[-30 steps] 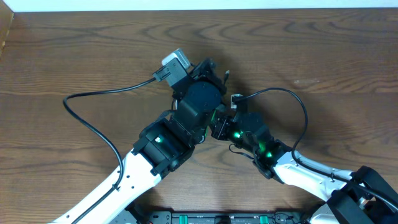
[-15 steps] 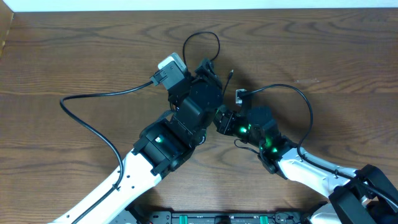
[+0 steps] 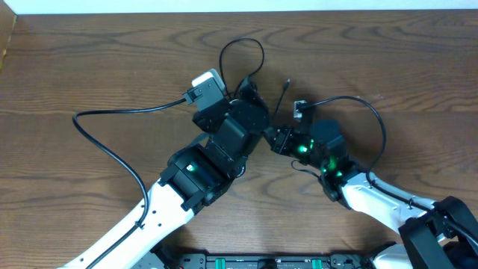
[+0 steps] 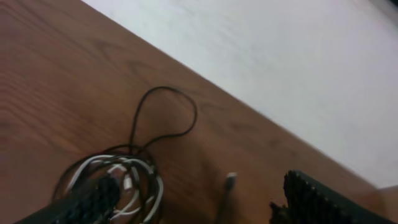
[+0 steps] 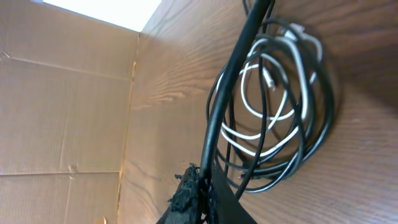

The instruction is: Untangle cables

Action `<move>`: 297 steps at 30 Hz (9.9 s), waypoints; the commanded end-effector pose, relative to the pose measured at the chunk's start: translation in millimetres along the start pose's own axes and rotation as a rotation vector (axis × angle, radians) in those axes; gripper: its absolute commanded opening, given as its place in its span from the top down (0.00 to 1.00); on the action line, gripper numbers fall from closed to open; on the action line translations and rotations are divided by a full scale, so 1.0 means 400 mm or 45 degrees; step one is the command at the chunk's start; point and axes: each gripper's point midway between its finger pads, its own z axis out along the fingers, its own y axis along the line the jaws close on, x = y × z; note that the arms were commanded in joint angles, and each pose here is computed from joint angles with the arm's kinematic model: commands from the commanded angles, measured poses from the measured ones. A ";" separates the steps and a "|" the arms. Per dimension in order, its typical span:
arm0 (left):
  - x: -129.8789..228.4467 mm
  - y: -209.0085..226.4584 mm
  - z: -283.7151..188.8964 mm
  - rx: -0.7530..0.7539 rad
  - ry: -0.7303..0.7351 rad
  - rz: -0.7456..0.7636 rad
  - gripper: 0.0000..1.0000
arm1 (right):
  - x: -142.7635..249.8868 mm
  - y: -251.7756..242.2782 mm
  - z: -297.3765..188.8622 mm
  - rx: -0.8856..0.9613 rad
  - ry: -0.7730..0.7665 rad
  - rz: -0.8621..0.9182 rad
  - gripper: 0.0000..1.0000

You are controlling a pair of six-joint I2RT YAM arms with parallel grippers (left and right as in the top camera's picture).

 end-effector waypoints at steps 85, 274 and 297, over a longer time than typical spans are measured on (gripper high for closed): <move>0.032 0.152 -0.014 -0.342 0.057 0.325 0.14 | -0.590 -0.221 -0.822 0.546 -1.641 0.333 0.98; 0.330 -0.020 -0.028 0.552 0.697 1.416 0.02 | -0.283 0.562 -0.542 -0.654 0.160 -0.310 0.99; 0.343 -0.058 0.011 0.588 0.637 1.422 0.23 | -0.284 0.606 -0.566 -0.698 0.194 -0.199 0.99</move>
